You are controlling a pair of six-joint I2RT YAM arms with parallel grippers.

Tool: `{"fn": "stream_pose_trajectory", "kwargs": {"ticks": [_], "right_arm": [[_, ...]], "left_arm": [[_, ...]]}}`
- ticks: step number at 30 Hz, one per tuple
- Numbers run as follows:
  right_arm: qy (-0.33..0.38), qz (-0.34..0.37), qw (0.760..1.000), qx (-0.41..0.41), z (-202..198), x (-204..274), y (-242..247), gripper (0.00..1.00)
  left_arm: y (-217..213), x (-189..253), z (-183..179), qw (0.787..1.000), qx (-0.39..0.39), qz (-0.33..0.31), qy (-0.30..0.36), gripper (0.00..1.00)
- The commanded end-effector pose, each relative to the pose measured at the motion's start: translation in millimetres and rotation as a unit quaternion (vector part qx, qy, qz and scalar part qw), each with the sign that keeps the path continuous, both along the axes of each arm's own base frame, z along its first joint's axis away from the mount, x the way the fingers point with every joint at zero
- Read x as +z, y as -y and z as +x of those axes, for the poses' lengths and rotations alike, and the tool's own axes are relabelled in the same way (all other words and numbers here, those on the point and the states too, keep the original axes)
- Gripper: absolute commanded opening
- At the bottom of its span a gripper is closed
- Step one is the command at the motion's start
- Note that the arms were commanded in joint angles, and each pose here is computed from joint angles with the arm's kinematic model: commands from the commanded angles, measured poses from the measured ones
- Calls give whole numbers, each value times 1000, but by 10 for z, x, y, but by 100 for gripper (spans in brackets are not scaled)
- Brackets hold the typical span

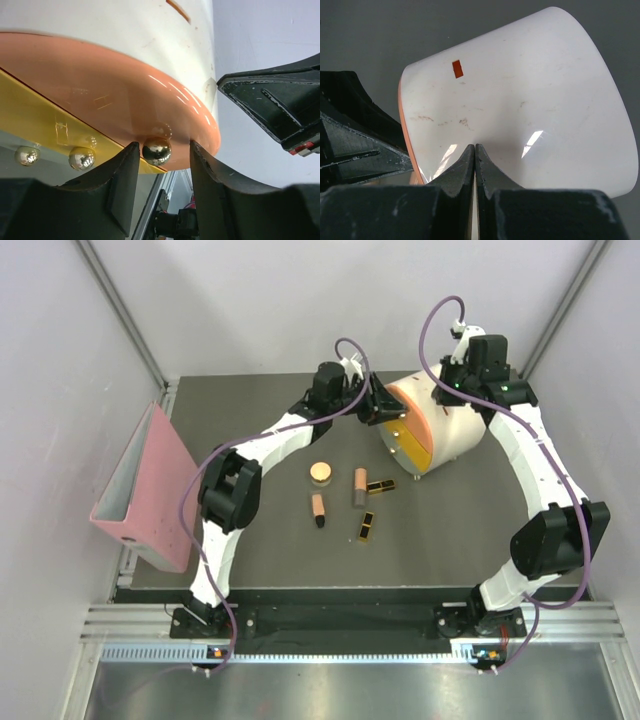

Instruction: Organize the makeup

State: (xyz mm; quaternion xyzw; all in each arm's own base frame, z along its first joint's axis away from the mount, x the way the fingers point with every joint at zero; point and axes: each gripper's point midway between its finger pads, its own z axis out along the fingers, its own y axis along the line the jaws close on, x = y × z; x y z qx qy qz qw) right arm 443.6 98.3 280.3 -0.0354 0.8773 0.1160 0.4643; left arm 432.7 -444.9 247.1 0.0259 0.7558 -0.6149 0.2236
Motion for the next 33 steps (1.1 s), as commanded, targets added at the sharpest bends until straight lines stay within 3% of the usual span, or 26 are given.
{"fn": "stream_pose_trajectory", "kwargs": {"ticks": [1, 6, 10, 11, 12, 13, 33], "right_arm": [[-3, -4, 1000, 3, 6, -44, 27, 0], [-4, -6, 1000, 5, 13, -46, 34, 0], [-8, -7, 1000, 7, 16, -75, 35, 0], [-8, -7, 1000, 9, 15, -74, 30, 0], [-10, -7, 1000, 9, 18, -94, 30, 0], [-10, -7, 1000, 8, 16, -84, 37, 0], [-18, -4, 1000, 14, -3, -172, 21, 0]], "left_arm": [[122, 146, -1, 999, -5, -16, 31, 50], [170, 100, -4, 999, -6, -18, 29, 48], [190, 135, 5, 999, -6, -26, 32, 26], [193, 143, 9, 999, -6, -27, 32, 10], [194, 136, 10, 999, -6, -26, 30, 2], [193, 141, 5, 999, -7, -26, 31, 0], [-270, 248, -226, 996, 26, 38, 73, 0]]}}
